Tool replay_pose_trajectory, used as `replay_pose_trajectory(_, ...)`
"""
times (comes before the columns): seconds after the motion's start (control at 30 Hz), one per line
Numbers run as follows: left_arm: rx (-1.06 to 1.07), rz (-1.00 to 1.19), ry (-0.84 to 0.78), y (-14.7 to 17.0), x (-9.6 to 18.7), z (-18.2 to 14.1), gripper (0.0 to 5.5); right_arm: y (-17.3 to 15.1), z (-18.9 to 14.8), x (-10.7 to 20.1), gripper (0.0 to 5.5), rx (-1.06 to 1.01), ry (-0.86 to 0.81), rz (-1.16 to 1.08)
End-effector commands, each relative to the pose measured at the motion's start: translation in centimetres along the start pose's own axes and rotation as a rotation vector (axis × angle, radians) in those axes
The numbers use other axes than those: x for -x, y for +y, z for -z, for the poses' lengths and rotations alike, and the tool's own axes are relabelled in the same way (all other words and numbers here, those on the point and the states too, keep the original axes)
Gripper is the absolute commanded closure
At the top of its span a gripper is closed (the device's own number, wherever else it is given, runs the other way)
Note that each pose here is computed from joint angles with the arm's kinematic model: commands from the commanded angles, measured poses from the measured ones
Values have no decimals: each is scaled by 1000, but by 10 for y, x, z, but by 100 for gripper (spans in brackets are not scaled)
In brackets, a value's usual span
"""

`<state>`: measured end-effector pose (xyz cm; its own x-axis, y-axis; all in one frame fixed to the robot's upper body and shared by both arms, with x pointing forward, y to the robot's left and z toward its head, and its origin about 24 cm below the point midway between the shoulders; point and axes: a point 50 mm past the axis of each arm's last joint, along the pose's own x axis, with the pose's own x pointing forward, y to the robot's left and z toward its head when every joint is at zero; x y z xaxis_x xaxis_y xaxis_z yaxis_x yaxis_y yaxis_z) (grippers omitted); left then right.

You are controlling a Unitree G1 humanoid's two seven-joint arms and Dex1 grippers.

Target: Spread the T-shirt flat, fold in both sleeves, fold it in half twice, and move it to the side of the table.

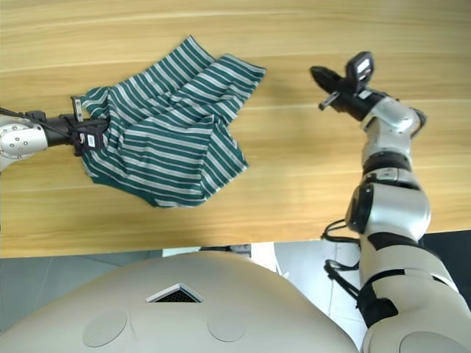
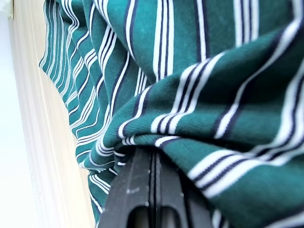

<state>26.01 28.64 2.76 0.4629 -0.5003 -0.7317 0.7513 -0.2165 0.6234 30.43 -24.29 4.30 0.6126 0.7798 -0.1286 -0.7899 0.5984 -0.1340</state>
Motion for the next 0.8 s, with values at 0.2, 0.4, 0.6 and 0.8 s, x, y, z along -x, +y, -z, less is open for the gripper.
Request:
replay_pose_trajectory(0.2,12,689,-41,-147,-7,-20,550,119,-7,-6,548,336,-43,-705)
replay_pose_trajectory(0.4,-9,681,-51,-142,-11,-21,550,135,19,-19,548,390,125,-688)
replay_pose_trajectory(0.6,-21,686,-55,-141,-14,-23,550,141,26,-34,548,405,143,-650)
replay_pose_trajectory(0.8,-27,686,-58,-142,-17,-25,550,139,38,-35,548,401,211,-632)
